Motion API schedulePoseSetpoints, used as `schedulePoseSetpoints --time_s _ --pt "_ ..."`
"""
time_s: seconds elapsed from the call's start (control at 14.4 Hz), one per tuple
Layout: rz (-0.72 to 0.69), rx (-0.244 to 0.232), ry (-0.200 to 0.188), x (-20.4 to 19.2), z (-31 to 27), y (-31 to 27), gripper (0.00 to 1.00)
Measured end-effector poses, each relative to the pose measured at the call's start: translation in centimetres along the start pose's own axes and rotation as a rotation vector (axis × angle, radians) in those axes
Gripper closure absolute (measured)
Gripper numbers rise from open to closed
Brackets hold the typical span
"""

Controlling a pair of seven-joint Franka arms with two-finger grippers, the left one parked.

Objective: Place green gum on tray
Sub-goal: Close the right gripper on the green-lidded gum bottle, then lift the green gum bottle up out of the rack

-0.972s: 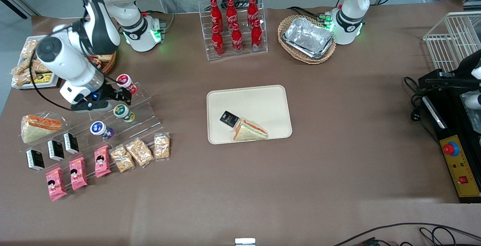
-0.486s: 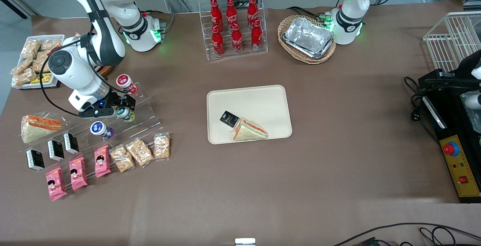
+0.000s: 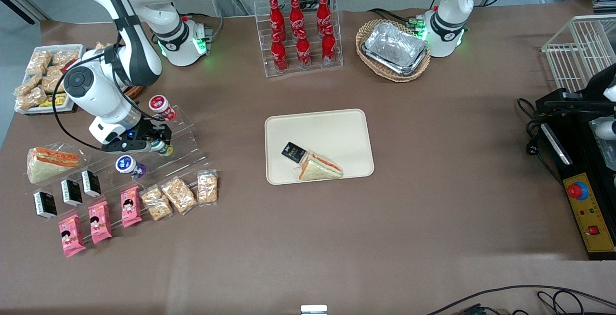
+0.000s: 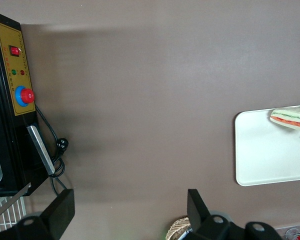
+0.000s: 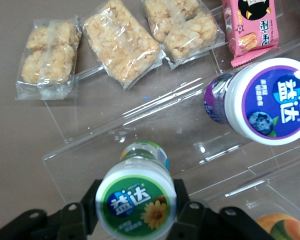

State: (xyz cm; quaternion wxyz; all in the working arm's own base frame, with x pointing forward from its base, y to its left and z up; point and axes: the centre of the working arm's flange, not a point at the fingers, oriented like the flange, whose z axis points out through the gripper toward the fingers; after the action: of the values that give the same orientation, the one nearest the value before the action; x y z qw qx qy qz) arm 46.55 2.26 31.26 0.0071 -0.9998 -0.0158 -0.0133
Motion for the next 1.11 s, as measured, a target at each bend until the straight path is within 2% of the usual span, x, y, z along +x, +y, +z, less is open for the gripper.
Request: schedulePoseSetpoints --time_s 0.07,0.49,0.69,0.76,0.97,1.11 --pt "0.0 0.0 0.0 0.0 0.0 0.0 0.41" --pt "0.0 0.0 0.002 0.0 0.0 0.0 0.41" --pt "-0.006 0.0 0.024 0.5 -1.8 -0.1 0.41" --pt "-0.008 0.001 0.016 0.7 -3.4 -0.1 0.41" --pt "-0.001 0.006 -0.042 1.7 -11.3 0.2 0.41" --pt "0.01 0.011 -0.06 2.5 -17.3 0.9 0.41"
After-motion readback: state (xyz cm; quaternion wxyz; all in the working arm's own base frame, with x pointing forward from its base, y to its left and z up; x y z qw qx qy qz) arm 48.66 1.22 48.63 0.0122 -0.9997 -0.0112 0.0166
